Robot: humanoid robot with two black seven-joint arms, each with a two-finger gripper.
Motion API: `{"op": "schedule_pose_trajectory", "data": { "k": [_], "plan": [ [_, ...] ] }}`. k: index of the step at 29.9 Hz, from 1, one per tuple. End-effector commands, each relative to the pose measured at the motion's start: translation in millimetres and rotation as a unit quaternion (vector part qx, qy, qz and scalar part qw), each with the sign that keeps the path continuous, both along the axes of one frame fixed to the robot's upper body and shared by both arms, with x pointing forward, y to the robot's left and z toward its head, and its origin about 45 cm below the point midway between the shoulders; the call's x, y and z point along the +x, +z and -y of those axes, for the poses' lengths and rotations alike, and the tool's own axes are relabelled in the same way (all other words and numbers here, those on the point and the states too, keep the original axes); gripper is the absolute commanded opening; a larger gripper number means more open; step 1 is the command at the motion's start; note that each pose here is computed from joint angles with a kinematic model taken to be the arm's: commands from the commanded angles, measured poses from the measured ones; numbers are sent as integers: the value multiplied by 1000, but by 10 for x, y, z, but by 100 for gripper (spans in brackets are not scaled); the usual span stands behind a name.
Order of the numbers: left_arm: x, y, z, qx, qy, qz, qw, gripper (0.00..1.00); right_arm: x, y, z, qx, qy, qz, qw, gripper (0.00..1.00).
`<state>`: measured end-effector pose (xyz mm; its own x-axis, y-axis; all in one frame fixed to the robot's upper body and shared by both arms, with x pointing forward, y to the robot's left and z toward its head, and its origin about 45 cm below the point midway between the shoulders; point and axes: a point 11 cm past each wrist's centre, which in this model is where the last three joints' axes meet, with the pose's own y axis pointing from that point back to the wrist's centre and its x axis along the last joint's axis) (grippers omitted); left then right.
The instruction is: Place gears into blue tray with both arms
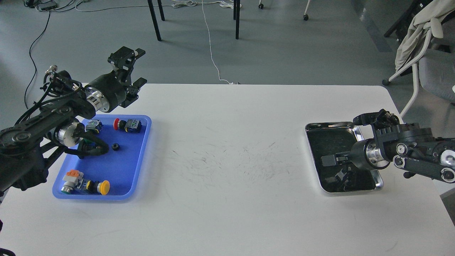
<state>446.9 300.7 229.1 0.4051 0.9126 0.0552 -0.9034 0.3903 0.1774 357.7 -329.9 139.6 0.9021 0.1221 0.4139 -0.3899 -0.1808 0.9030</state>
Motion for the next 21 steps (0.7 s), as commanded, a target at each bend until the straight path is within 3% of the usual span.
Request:
{"op": "schedule_pose_trajectory", "data": {
  "k": [1,8,11,19,21],
  "plan": [
    [0,-2,9,-1,-1,0,1000,98,-1,-4,1,2,2,0,1000,59],
    [-3,-9,7,-1,0,-1,1000,98,-41,-29,2,6,9,-8,1000,49],
    [-3,-9,7,-1,0,-1,1000,98,-79,-56,14,7,15,-15,1000,32],
    [-2,0,-11,0,1,2,1000,98,-59,-36,16,6,15,-13,1000,2],
    [-2,-2,-4,0,0,2,1000,98,-39,-14,10,6,16,-10,1000,2]
  ]
}}
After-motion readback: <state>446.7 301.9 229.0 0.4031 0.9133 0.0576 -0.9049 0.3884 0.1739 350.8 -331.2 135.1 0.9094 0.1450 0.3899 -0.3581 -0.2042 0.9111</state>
